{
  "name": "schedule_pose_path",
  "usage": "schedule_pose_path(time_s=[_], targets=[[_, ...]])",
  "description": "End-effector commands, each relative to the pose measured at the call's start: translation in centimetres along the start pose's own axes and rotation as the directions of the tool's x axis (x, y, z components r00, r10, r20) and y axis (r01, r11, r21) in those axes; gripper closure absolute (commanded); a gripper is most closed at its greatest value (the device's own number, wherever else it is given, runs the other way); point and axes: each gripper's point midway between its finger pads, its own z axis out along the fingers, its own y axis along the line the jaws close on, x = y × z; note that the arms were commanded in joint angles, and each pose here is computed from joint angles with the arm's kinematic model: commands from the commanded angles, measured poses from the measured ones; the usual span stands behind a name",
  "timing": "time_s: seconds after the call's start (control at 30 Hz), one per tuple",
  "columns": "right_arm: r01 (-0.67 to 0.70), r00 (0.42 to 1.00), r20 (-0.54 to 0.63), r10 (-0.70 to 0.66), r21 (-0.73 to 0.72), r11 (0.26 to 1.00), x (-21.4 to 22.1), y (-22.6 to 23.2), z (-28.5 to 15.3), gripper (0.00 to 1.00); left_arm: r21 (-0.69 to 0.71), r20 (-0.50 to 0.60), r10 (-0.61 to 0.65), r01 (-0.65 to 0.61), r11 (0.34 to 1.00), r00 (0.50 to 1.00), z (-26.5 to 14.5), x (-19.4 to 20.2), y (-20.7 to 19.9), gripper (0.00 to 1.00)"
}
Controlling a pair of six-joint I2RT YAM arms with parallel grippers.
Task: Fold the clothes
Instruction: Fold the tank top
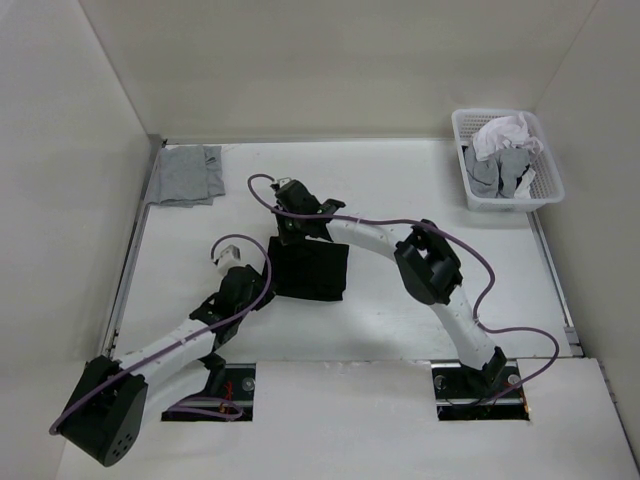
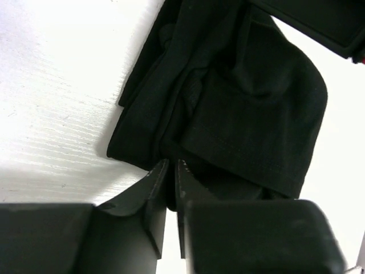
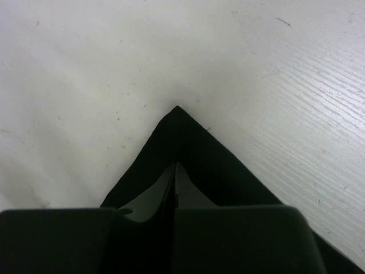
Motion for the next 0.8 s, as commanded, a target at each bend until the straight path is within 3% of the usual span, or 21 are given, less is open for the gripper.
schedule_pose_path(time_s=[0.0,0.3,0.47,0.53,0.63,0.77], targets=[[0.0,0.994,0.108,0.001,-0.01,1.0,-3.6,1.5,-2.3,0.99,0.086,0.04,-0.028,0.024,0.996,0.999,-0.6,-1.0,-2.0,0.94],[0.01,0.971,0.238,0.004,-0.059,0.998,-8.0,4.2,-7.2,1.0,0.203,0.119,-0.116,0.09,0.975,0.986,-4.3,-3.7,-4.5,0.99],[0.017,0.982,0.187,-0.005,-0.066,0.998,-7.2,4.7,-4.5,1.0,0.114,0.156,-0.102,0.085,0.99,0.982,-3.6,-3.9,-1.9,0.99],[0.042,0.989,0.144,-0.035,-0.052,0.998,-5.7,4.7,-3.5,0.94,0.095,0.142,-0.094,0.081,0.992,0.985,-3.1,-3.6,-1.5,0.99],[0.066,0.992,0.112,-0.06,-0.048,0.997,-4.0,4.9,-2.8,0.73,0.067,0.119,-0.085,0.077,0.995,0.989,-2.4,-3.0,-0.8,0.98],[0.069,0.995,0.074,-0.065,-0.06,0.996,-2.5,4.8,-1.7,0.69,0.045,0.104,-0.088,0.084,0.995,0.991,-1.9,-2.1,0.2,0.98]])
